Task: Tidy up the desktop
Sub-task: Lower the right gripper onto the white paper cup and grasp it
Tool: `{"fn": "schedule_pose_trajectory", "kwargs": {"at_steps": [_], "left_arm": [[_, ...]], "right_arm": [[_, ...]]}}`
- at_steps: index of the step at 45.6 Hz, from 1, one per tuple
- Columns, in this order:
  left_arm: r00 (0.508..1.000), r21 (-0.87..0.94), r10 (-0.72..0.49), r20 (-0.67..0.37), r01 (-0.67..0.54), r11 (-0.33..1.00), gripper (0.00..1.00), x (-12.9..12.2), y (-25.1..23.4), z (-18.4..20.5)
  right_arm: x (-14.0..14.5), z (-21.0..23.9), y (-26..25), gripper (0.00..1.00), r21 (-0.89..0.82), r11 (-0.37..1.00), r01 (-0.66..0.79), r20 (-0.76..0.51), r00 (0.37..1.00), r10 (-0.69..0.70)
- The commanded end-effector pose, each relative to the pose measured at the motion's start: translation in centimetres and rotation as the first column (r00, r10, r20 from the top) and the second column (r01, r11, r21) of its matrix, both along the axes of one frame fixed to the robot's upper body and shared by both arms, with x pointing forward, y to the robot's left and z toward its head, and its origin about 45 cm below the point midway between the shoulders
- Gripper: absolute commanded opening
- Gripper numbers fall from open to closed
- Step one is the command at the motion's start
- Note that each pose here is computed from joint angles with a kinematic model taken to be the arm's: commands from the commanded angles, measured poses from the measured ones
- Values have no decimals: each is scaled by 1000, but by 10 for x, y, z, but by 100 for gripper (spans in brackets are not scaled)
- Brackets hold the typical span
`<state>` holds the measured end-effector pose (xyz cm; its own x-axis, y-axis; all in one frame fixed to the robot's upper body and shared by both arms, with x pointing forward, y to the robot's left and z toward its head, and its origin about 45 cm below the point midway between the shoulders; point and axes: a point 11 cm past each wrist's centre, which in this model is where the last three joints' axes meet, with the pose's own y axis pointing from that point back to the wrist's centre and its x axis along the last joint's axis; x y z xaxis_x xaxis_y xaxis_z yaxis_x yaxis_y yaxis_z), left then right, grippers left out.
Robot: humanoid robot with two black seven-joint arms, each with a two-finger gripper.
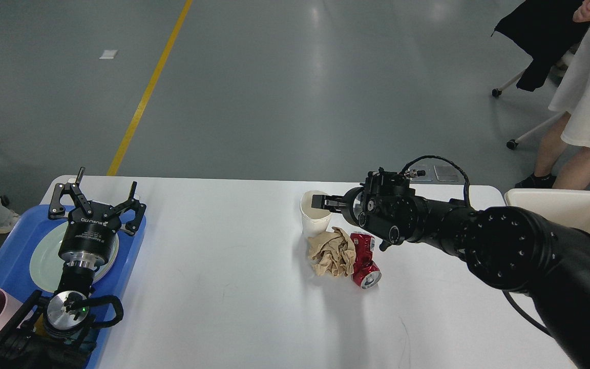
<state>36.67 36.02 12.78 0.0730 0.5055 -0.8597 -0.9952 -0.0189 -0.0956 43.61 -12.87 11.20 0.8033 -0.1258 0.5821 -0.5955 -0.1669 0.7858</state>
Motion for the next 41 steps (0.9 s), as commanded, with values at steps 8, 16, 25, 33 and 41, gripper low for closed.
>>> {"fn": "schedule_pose_trajectory", "kwargs": {"at_steps": [8,16,25,33,41], "left_arm": [[1000,0,0,0,0,1000,97,0,0,0],[1000,0,0,0,0,1000,97,0,0,0],[1000,0,0,0,0,1000,97,0,0,0],[1000,0,1,-1,-1,1000,97,-1,0,-1],[1000,0,0,0,0,1000,97,0,0,0]], "right_arm": [[-5,-7,0,96,11,1000,10,-14,1000,-9],[-9,-12,-1,91,11,1000,11,-26,1000,-11],[-10,-14,-1,61,17,1000,19,-29,999,-19],[-11,-14,0,30,14,1000,17,-32,999,-16],[-14,-16,1,7,12,1000,10,-43,999,-10]]}}
